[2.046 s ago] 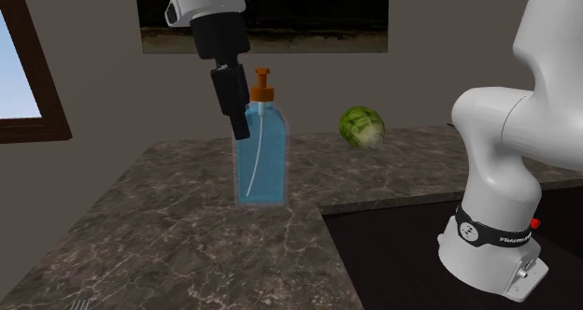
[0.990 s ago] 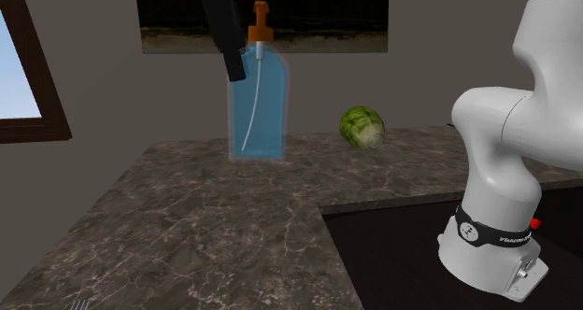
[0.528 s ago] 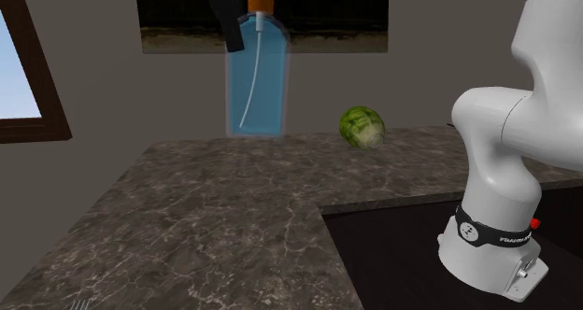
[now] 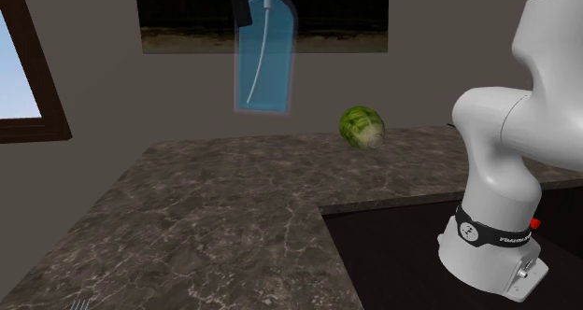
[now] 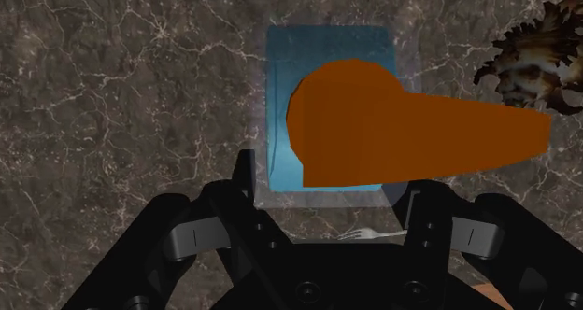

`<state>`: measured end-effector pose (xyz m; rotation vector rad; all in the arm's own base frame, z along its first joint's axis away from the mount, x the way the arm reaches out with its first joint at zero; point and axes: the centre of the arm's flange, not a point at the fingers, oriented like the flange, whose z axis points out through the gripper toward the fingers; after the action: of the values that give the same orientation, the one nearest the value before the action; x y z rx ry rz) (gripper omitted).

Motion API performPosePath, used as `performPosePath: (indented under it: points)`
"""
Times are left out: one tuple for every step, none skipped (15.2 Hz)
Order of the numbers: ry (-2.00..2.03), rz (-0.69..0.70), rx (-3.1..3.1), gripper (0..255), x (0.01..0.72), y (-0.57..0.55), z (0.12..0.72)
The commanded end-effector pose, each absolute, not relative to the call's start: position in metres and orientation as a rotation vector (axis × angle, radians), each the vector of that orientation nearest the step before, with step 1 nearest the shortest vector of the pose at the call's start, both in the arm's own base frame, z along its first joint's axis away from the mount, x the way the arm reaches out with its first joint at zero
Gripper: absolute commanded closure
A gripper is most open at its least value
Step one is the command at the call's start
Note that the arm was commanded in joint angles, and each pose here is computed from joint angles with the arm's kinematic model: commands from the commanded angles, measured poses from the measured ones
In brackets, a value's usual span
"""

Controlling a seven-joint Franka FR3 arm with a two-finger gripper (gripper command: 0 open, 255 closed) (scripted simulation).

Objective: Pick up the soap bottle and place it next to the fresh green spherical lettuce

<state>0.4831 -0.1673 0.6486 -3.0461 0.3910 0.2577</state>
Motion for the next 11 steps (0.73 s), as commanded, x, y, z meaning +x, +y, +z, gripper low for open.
performPosePath:
  points:
    - [0.39, 0.257, -3.046, 255, 0.466, -0.185, 0.647]
    - [0.39, 0.257, -3.046, 255, 0.457, -0.195, 0.647]
    - [0.39, 0.257, -3.046, 255, 0.448, -0.205, 0.647]
    - [0.39, 0.257, -3.046, 255, 0.44, -0.215, 0.647]
    - [0.39, 0.257, -3.046, 255, 0.431, -0.225, 0.647]
    - [0.39, 0.257, -3.046, 255, 0.422, -0.235, 0.647]
    - [0.39, 0.257, -3.046, 255, 0.413, -0.245, 0.647]
    - [0.39, 0.257, -3.046, 255, 0.405, -0.255, 0.647]
    - [0.39, 0.257, -3.046, 255, 0.396, -0.265, 0.647]
    - [0.39, 0.257, -3.046, 255, 0.387, -0.275, 0.647]
    - [0.39, 0.257, -3.046, 255, 0.379, -0.285, 0.647]
